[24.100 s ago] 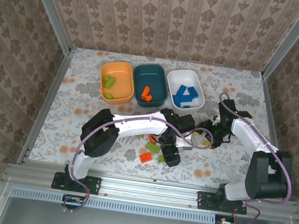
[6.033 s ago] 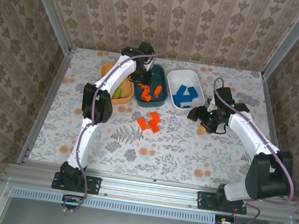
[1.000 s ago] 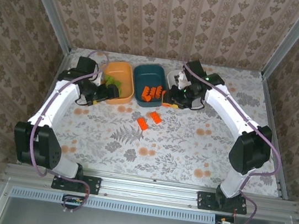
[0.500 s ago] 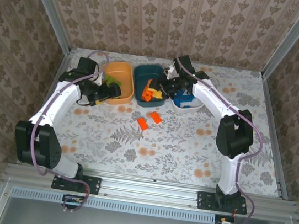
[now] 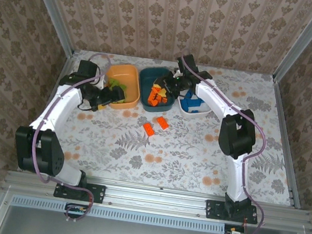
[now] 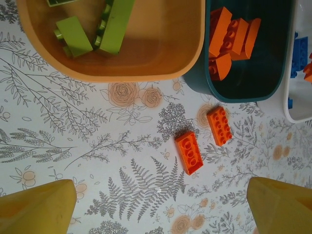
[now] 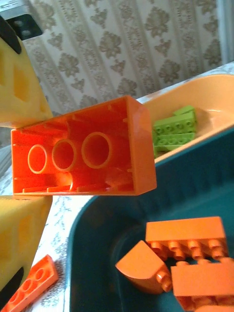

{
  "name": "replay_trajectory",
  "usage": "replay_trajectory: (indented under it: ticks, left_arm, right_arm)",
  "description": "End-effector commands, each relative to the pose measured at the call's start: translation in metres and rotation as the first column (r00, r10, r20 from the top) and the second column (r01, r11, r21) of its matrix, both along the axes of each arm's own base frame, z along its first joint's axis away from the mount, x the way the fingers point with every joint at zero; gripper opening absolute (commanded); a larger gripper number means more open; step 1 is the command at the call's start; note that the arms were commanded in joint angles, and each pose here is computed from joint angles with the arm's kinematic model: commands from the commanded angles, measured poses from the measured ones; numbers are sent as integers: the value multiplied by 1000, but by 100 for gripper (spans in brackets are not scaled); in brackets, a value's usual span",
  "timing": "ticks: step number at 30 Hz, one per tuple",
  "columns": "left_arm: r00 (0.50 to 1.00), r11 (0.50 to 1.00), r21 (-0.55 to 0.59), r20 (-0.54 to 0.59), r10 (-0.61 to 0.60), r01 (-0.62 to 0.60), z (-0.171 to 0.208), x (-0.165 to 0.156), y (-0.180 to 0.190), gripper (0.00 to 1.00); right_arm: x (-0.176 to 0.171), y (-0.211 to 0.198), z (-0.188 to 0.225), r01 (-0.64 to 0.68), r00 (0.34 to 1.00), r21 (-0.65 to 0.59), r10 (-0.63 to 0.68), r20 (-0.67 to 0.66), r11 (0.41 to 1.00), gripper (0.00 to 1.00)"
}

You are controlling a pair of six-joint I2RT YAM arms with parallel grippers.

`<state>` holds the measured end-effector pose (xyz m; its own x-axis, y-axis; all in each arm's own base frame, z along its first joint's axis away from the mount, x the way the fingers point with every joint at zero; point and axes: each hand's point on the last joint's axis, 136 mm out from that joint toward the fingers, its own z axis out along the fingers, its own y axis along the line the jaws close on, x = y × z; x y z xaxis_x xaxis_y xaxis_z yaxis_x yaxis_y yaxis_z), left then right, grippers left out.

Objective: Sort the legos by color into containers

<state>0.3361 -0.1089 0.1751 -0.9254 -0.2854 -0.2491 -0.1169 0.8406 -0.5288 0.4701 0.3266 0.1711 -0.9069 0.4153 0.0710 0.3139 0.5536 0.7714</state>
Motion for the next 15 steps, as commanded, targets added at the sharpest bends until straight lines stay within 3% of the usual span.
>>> replay_trajectory:
  ticks: [1,10,15]
  left_arm:
    - [1000,1000,-12,-15,-9,8,-4,-4,4,92]
    - [1000,1000,-1,-22,6,-6,-3,-11,9,94]
    - [1000,1000,15,-25,16,-15,2,-20,13,95]
  right_arm:
    - [21,1,3,137,991,-9,-137,0,991,35]
    - [53,3,-7,351,936,-42,-350,26,935,34]
    - [77,12,-14,391,920,-55,-389,57,919,34]
